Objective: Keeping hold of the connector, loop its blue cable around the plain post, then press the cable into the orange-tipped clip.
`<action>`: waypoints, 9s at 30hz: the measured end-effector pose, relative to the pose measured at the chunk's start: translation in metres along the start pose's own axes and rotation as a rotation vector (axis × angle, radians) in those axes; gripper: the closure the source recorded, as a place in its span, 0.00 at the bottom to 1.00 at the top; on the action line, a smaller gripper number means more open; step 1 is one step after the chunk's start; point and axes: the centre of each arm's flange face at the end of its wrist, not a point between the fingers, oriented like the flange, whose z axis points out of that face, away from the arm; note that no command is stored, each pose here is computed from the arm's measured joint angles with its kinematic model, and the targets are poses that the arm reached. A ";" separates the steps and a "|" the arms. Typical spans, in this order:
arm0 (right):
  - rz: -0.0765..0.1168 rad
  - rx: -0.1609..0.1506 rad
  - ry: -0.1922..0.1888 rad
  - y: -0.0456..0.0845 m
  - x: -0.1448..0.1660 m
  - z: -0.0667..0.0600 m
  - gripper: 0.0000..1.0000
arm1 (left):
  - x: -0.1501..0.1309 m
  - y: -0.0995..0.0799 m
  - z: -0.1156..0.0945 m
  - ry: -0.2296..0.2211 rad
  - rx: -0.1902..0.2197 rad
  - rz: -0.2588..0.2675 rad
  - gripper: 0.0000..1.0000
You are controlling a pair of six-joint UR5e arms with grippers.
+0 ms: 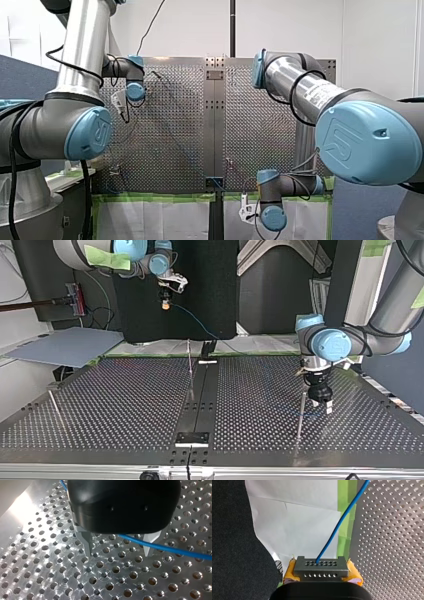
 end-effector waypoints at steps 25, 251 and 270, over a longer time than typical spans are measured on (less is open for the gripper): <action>-0.007 -0.016 0.119 0.009 0.088 -0.038 1.00 | -0.001 0.004 0.001 -0.002 -0.012 0.001 0.00; 0.031 0.098 0.231 0.027 0.067 -0.008 1.00 | -0.253 -0.102 -0.131 -0.068 0.106 0.143 0.00; 0.021 0.101 0.217 0.025 0.065 -0.009 1.00 | -0.271 -0.127 -0.231 0.007 0.086 0.214 0.00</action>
